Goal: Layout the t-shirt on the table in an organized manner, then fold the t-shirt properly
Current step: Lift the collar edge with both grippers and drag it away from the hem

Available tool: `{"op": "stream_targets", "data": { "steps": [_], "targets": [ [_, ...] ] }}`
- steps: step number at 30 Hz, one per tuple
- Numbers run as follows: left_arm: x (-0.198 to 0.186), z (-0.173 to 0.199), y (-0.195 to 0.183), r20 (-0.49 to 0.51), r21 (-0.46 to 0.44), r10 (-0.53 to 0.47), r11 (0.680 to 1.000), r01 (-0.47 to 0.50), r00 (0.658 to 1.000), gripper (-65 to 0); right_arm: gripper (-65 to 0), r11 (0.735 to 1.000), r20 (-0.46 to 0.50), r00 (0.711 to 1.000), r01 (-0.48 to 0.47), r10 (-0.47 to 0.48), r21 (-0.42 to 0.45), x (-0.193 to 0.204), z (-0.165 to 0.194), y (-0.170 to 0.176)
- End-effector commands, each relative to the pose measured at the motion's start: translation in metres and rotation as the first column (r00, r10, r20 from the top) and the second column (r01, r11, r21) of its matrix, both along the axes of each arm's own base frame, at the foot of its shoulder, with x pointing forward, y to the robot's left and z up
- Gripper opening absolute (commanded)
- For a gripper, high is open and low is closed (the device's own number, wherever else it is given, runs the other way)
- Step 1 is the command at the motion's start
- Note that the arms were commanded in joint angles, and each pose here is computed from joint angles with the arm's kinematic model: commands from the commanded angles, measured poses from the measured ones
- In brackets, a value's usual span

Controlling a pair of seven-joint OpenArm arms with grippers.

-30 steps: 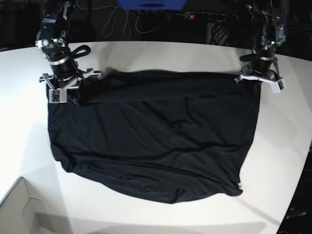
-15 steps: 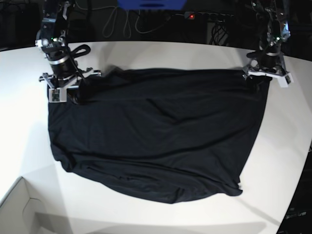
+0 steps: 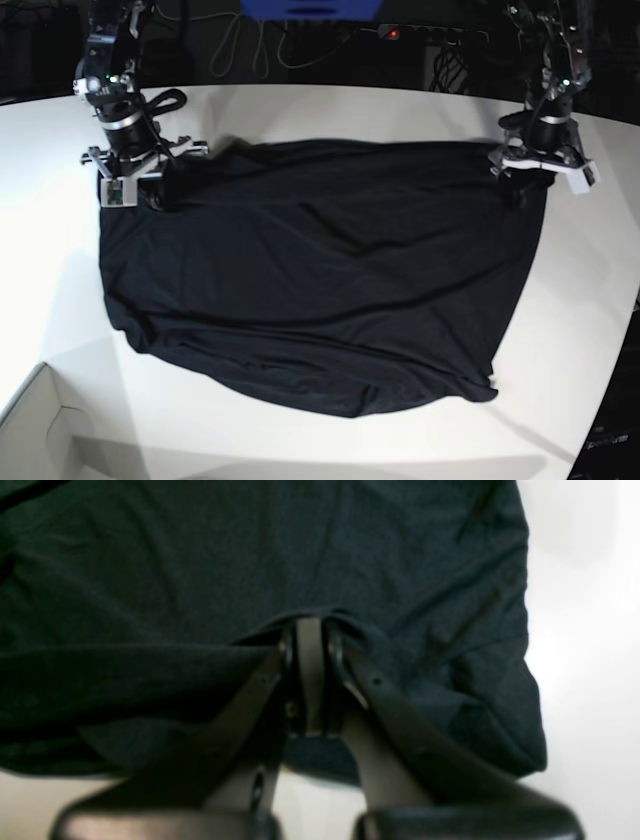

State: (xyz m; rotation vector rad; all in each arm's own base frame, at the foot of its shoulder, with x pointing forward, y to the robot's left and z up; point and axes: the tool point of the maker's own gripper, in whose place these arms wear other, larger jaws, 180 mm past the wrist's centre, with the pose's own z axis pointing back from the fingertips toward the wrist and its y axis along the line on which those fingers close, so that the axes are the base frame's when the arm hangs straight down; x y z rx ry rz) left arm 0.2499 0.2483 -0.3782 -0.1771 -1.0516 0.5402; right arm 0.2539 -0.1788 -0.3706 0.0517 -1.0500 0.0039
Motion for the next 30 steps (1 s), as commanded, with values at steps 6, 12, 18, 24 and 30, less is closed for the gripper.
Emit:
{"op": "stream_targets", "data": {
  "steps": [6, 12, 18, 24, 30],
  "targets": [
    [-0.005, 0.014, 0.016, 0.031, 0.043, 0.016, 0.999, -0.018, 0.999, -24.4, -65.0, 1.000, 0.008, 1.000, -0.003, 0.003, -0.002, -0.008, 0.002, -0.001],
    [-0.017, 0.008, 0.048, 0.010, 0.061, 0.105, 0.993, -0.105, 0.994, -24.2, -55.6, 1.000, -0.019, 1.000, -0.003, 0.003, -0.001, -0.015, -0.006, -0.002],
    [-0.020, 0.002, 0.050, -0.007, 0.062, 0.109, 0.992, -0.108, 0.994, -24.1, -37.3, 1.000, -0.029, 1.000, 0.004, -0.004, -0.001, -0.017, -0.010, -0.004],
    [-0.026, -0.015, 0.051, -0.048, 0.045, 0.124, 0.991, -0.122, 0.991, -15.1, -32.5, 1.000, -0.045, 0.999, 0.003, -0.003, 0.000, -0.022, -0.013, -0.004],
    [-0.025, -0.021, 0.050, -0.061, 0.044, 0.123, 0.992, -0.120, 0.991, -3.5, -32.5, 1.000, -0.049, 0.999, 0.004, -0.004, -0.001, -0.024, -0.014, -0.004]
  ]
}}
